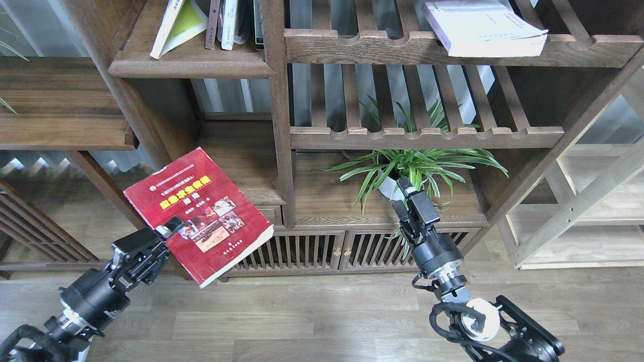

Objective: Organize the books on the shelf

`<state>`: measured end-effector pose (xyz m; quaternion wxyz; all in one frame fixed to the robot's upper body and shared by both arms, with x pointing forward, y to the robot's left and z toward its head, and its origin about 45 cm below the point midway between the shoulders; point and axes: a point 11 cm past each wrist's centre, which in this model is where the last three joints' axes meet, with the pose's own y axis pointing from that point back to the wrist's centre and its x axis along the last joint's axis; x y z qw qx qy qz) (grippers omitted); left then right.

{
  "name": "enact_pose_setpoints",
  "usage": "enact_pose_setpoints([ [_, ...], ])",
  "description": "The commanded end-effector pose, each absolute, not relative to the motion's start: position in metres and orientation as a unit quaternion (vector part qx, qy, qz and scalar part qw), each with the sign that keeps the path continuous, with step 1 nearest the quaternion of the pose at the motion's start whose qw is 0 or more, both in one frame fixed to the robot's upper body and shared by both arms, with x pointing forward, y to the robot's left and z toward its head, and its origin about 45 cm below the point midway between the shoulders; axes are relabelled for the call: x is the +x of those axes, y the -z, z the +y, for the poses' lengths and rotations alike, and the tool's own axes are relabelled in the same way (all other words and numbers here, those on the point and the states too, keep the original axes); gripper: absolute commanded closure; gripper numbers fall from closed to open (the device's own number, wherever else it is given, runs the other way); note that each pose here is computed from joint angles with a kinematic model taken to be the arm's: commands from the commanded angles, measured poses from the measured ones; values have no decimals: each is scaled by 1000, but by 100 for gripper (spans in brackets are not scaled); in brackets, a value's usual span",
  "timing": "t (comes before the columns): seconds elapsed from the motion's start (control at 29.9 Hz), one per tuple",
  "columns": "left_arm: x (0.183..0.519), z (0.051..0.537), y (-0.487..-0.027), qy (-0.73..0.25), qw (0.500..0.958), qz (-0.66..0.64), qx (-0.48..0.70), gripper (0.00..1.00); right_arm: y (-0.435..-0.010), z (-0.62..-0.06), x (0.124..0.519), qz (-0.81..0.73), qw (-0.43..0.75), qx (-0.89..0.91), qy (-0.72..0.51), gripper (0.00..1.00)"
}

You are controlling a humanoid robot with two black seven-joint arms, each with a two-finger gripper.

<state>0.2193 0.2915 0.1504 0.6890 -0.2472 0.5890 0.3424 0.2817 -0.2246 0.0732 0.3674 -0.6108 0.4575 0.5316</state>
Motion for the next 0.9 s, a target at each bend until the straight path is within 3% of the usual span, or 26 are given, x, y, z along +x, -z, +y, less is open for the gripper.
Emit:
enact_pose_setpoints([
  [0.0,216,302,-158,-365,712,555,-227,99,-71,-223,279,457,365,-610,-535,1],
  [0.43,226,358,-214,-488,774,358,-187,98,-62,-203,266,443,341,-615,-555,1],
  [0.87,221,385,-240,-577,766,242,-150,98,-60,-201,264,441,336,-617,-558,1],
])
